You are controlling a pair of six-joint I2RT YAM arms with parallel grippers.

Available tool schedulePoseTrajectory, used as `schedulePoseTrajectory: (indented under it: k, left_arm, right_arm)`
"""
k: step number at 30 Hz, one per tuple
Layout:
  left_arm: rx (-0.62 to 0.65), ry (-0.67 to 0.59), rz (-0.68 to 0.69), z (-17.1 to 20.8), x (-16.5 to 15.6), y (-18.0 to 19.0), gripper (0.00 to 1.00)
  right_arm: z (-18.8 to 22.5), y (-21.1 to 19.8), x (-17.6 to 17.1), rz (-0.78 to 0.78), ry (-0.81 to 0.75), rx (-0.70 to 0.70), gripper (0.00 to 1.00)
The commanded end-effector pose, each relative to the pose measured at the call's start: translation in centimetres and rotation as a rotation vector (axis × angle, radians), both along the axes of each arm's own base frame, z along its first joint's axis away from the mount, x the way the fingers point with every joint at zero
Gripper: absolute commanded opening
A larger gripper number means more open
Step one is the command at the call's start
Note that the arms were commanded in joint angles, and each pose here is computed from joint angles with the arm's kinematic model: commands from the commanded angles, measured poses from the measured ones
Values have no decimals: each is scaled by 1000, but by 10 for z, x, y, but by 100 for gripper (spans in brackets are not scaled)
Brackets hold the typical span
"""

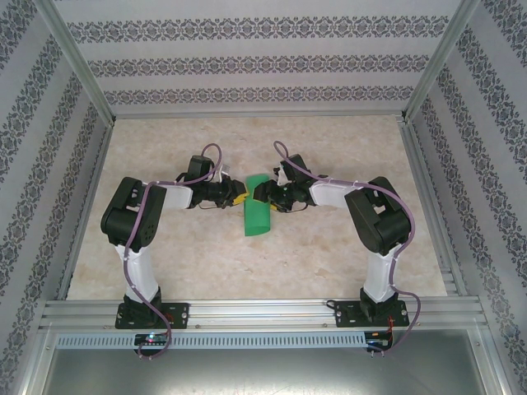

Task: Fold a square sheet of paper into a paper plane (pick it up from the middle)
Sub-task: Hold the square sheet of paper at the center of the table.

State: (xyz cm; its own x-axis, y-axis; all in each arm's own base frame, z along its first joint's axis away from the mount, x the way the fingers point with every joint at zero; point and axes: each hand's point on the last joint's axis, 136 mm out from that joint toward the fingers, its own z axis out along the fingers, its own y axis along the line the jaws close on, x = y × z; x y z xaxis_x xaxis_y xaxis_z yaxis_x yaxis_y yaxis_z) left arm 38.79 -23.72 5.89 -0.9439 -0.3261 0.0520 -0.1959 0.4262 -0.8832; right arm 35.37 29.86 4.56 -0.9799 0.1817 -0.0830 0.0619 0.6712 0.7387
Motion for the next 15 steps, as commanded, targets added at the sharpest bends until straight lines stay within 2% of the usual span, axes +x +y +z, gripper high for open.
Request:
schedulePoseTrajectory:
  k: [1, 8, 15]
  left_arm:
    - [16, -9, -24, -5, -3, -4, 18]
    - [19, -14, -40, -8, -5, -5, 6]
    - [44, -2, -39, -16, -7, -2, 2]
  right_arm:
    - [14, -3, 0, -6, -10, 29, 57]
    - [18, -3, -2, 24, -5, 34, 58]
    - [23, -5, -3, 31, -5, 27, 59]
